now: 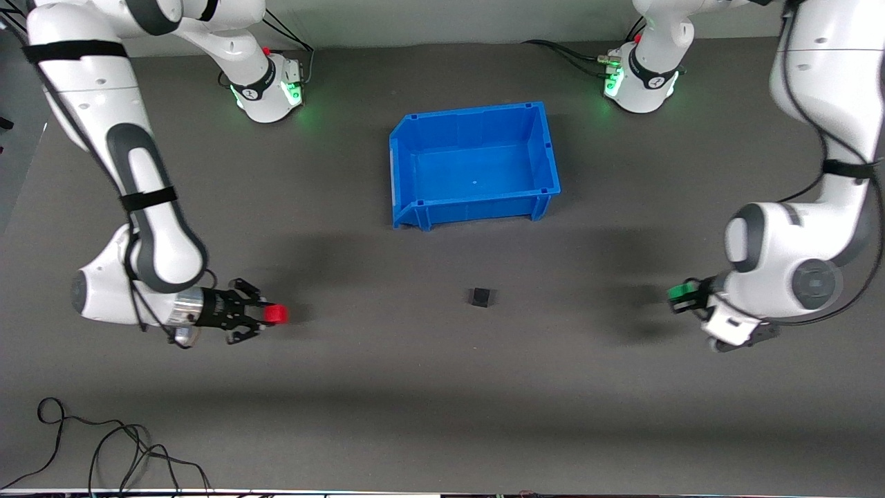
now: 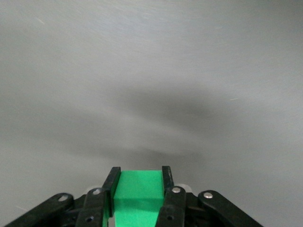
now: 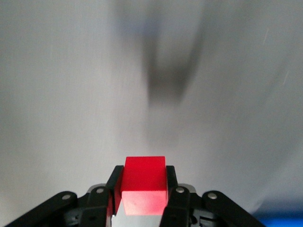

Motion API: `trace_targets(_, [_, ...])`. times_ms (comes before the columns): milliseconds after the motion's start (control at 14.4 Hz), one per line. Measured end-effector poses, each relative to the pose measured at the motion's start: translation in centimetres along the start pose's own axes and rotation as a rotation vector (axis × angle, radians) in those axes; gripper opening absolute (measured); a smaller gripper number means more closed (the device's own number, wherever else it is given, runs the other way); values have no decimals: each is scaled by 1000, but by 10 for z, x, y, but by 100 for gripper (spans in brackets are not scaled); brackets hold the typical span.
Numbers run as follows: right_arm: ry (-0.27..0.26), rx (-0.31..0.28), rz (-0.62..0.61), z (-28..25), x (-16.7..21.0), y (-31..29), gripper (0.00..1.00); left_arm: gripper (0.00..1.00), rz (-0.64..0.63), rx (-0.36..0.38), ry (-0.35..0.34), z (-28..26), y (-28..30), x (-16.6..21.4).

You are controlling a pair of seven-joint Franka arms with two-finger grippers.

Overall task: Attach green and red cubes to black cube
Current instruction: 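Carry the red and green cubes toward the black cube with both grippers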

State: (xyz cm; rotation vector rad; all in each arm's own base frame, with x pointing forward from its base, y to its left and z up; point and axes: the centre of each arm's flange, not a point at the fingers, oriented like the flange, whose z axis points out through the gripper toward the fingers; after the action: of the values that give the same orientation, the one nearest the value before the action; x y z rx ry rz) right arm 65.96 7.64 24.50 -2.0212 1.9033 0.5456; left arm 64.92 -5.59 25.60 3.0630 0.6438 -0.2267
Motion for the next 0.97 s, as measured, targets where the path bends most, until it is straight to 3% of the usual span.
trace_targets(208, [23,53,56,30,-100,-9,40,37,-250,-16,-10,14,52,-19])
trace_targets(485, [34,141,169,107,-210,0,40,37,-594,-115,-74,18,121,-49])
trace_targets(692, [20,161,244,154,-260,8,40,37,-795,-148,-64,44,185,-85])
trace_targets(969, [14,178,294,194,-288,20,40,37,-1000,-132,-89,75,228,-127])
